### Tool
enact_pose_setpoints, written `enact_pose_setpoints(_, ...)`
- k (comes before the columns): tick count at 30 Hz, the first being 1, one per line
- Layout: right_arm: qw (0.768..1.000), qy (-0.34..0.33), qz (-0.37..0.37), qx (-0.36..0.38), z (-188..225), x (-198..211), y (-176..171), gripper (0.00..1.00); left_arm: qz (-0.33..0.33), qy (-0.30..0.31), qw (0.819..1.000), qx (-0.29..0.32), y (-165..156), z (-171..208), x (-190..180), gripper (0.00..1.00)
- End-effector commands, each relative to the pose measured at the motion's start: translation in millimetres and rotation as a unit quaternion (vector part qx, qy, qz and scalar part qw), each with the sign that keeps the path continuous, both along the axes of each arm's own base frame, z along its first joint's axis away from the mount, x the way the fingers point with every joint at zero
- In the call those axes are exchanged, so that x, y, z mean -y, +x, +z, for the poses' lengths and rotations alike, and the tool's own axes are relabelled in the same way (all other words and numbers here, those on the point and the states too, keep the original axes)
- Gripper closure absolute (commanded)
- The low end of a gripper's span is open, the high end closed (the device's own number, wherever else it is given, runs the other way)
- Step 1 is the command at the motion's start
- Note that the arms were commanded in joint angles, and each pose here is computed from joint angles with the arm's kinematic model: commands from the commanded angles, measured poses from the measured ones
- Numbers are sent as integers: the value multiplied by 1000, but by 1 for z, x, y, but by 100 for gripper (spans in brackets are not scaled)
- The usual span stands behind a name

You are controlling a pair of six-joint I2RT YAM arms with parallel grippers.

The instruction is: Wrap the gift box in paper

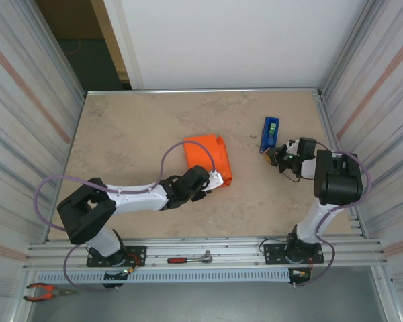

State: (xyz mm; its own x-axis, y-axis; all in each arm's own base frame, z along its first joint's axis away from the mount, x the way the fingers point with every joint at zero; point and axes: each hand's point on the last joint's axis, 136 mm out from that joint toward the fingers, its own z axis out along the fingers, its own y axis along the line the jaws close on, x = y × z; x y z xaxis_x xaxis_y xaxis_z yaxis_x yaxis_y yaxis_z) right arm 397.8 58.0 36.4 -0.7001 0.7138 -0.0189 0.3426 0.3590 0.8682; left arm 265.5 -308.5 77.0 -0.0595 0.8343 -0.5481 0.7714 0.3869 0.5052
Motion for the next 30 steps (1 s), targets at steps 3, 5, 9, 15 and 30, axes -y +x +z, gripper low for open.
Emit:
enact_pose_setpoints(3,1000,6,2,17,22,-3,-5,100,-3,33,998,-49,-14,-30,-11,51)
enact_pose_setpoints(5,999,2,12,32,35,-8,-8,100,-3,33,998,-50,-14,-30,-11,51)
enact_pose_setpoints(9,997,-22,46,53,56,-26,-29,100,-3,34,998,-49,-14,-30,-11,51)
enact_pose_setpoints(15,988,-59,109,96,72,-67,-79,100,-2,33,998,-48,-14,-29,-11,51)
enact_pose_setpoints(30,948,-119,181,234,80,-141,-172,100,-2,31,998,-49,-15,-30,-11,51)
